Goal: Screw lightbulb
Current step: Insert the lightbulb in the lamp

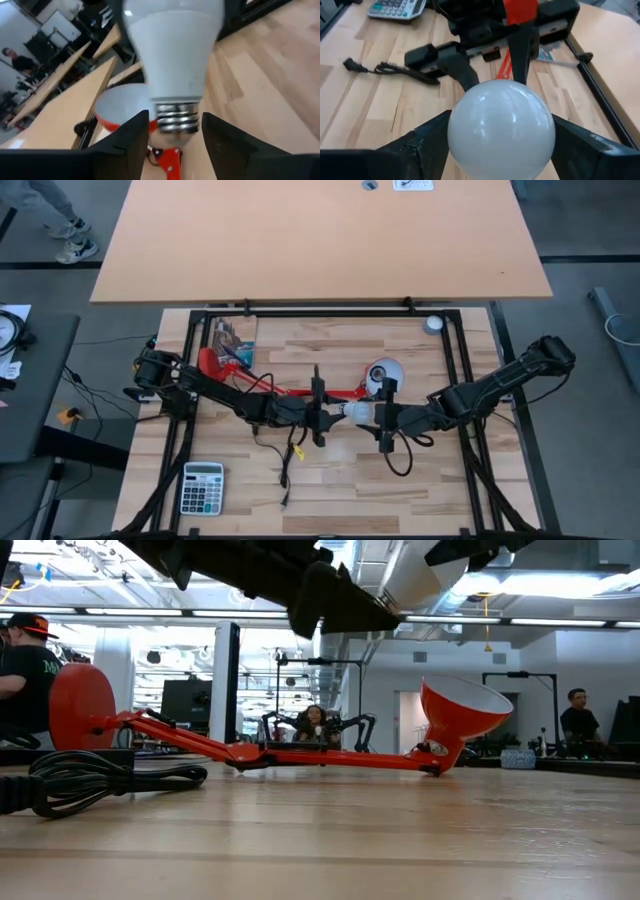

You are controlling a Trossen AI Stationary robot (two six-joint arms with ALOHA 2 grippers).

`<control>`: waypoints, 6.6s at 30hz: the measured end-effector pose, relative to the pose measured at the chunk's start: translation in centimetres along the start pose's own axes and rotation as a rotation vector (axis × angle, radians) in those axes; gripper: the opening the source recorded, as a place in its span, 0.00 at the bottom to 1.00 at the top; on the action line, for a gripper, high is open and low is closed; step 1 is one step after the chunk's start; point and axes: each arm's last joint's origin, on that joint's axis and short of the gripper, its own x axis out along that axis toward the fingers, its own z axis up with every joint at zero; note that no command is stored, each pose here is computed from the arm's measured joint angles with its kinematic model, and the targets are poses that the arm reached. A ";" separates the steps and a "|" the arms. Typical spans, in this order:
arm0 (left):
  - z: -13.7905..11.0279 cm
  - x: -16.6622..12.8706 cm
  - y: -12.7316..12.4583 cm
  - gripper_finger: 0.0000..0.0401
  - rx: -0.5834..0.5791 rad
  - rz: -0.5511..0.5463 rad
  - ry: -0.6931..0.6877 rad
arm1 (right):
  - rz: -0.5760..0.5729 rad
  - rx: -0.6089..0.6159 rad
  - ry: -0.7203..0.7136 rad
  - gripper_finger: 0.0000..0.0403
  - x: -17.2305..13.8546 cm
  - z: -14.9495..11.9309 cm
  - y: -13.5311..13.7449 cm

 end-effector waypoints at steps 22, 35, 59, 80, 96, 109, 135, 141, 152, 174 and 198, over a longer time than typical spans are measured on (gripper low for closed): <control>-6.8 0.7 1.7 0.50 -0.175 -0.120 0.412 | -0.235 0.171 0.446 0.73 -1.6 -3.4 -2.6; -8.8 0.1 0.9 0.61 -0.108 -0.142 0.371 | -0.303 0.183 0.485 0.73 -0.5 -5.3 -3.3; -10.7 3.0 -0.4 0.51 -0.084 -0.110 0.424 | -0.428 0.157 0.511 0.73 0.6 -7.5 -4.8; -11.2 3.1 -0.2 0.22 -0.142 -0.245 0.397 | -0.385 0.273 0.410 0.73 0.7 -6.7 -3.7; -10.5 3.1 -0.2 0.20 -0.139 -0.233 0.358 | -0.492 0.422 0.353 0.73 1.7 -7.2 -4.8; -10.3 3.5 0.2 0.41 -0.078 -0.140 0.331 | -0.498 0.456 0.340 0.73 2.4 -9.5 -4.6; -12.9 3.7 2.5 0.29 -0.139 -0.137 0.458 | -0.519 0.458 0.357 0.73 2.5 -9.7 -5.6; -12.9 3.7 2.5 0.23 -0.134 -0.139 0.458 | -0.522 0.462 0.332 0.73 2.9 -9.5 -6.1; -12.9 3.7 2.5 0.22 -0.121 -0.138 0.456 | -0.519 0.570 0.325 0.73 3.5 -9.5 -6.9; -12.8 3.7 2.4 0.22 -0.131 -0.153 0.449 | -0.642 0.923 0.240 0.73 4.6 -10.1 -7.5; -13.5 3.8 3.1 0.22 0.059 -0.210 0.445 | -0.724 1.181 0.122 0.85 4.9 -10.1 -8.3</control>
